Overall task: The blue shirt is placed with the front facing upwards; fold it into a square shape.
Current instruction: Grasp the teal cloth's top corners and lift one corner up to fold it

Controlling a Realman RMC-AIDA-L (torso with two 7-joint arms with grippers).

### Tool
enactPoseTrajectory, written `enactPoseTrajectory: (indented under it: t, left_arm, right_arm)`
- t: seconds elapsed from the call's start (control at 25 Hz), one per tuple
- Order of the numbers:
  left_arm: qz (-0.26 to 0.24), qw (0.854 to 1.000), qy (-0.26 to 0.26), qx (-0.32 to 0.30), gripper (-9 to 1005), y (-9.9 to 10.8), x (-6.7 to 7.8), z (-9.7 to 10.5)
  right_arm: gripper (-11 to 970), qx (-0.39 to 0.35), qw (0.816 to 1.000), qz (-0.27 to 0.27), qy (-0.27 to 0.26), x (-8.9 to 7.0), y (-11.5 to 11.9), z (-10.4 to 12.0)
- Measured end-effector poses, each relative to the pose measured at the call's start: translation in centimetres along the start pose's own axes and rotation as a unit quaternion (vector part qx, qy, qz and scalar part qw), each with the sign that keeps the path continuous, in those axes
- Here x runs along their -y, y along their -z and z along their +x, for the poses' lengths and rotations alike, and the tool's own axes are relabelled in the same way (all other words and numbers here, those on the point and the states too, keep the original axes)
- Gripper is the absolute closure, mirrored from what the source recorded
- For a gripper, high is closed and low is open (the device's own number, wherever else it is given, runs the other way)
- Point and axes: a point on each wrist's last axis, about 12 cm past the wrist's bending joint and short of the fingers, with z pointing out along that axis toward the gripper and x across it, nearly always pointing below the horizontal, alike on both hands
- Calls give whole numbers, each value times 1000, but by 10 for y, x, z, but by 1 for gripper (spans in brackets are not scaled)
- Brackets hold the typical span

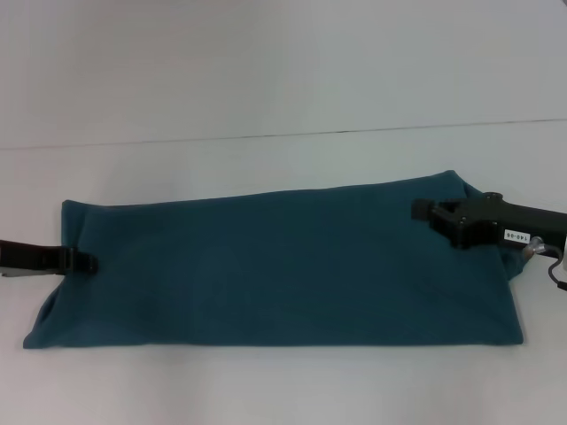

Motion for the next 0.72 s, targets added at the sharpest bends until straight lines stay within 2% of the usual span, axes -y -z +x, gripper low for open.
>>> enactPoseTrajectory:
  t: [0.16, 0.36, 0.72]
  left_arm:
    - [1, 1000, -3, 0, 522, 1, 0, 0]
    - [5, 1000, -8, 4, 770, 2, 4, -1]
    - [35, 999, -26, 27, 970, 19, 20, -14]
  right_arm:
    - [947, -1, 1000, -1, -4, 0, 1, 1]
    - [944, -1, 1000, -2, -7, -1, 3, 4]
    - [939, 6, 1000, 2, -14, 0, 4, 6]
